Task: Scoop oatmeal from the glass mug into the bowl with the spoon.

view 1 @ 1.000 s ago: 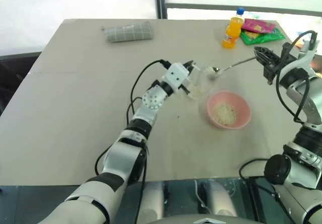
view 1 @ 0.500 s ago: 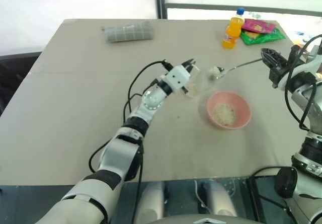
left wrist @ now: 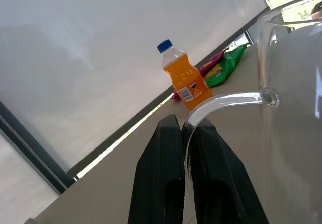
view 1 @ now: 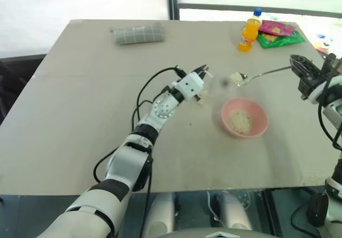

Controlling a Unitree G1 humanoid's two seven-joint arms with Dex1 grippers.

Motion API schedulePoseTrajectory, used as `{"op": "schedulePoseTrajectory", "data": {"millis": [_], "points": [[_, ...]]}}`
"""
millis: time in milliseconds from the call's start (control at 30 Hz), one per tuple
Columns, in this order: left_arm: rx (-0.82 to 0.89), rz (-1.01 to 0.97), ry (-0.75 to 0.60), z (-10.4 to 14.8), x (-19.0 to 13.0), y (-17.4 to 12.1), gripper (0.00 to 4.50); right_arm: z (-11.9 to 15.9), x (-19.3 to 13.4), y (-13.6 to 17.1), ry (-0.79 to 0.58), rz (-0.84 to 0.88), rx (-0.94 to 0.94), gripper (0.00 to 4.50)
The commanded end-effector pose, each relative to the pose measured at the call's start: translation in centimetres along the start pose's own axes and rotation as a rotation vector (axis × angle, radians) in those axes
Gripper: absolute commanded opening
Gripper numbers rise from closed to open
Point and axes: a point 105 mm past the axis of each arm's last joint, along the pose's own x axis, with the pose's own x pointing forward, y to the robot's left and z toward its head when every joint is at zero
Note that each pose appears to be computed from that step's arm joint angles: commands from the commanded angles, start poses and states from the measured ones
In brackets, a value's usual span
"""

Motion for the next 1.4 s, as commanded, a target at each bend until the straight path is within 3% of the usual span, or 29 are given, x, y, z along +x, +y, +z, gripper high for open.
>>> {"op": "schedulePoseTrajectory", "data": {"millis": [33, 367, 567, 833, 1000, 1133, 1267, 1400], "points": [[-0.054, 0.079, -0.03, 0.9, 0.8, 1.8, 0.06, 0.4, -1.4, 1.5, -0.028, 0.064, -0.032, 0.0], [-0.237, 0.178, 0.044, -0.9, 0.1, 3.6, 0.06, -1.1, -1.9, -0.5, 0.087, -0.043, -0.236, 0.0], [-0.28, 0.203, 0.052, -1.4, -0.6, 4.1, 0.06, -2.2, -0.9, 1.0, 0.171, -0.001, -0.531, 0.0], [-0.311, 0.212, 0.056, -1.2, -0.8, 4.7, 0.06, -5.3, -0.1, 4.2, 0.318, 0.167, -1.154, 0.0], [-0.333, 0.226, 0.071, -1.5, -1.3, 5.0, 0.06, -6.6, -0.3, 4.7, 0.395, 0.271, -1.376, 0.0], [-0.348, 0.229, 0.082, -1.8, -1.9, 4.7, 0.06, -6.1, 0.0, 4.4, 0.387, 0.27, -1.354, 0.0], [-0.354, 0.228, 0.083, -1.9, -2.4, 4.3, 0.06, -2.4, 1.3, 4.9, 0.213, 0.202, -1.12, 0.0], [-0.362, 0.233, 0.091, -2.1, -3.1, 3.9, 0.06, -1.4, 2.7, 8.3, 0.083, 0.297, -0.882, 0.0]]}}
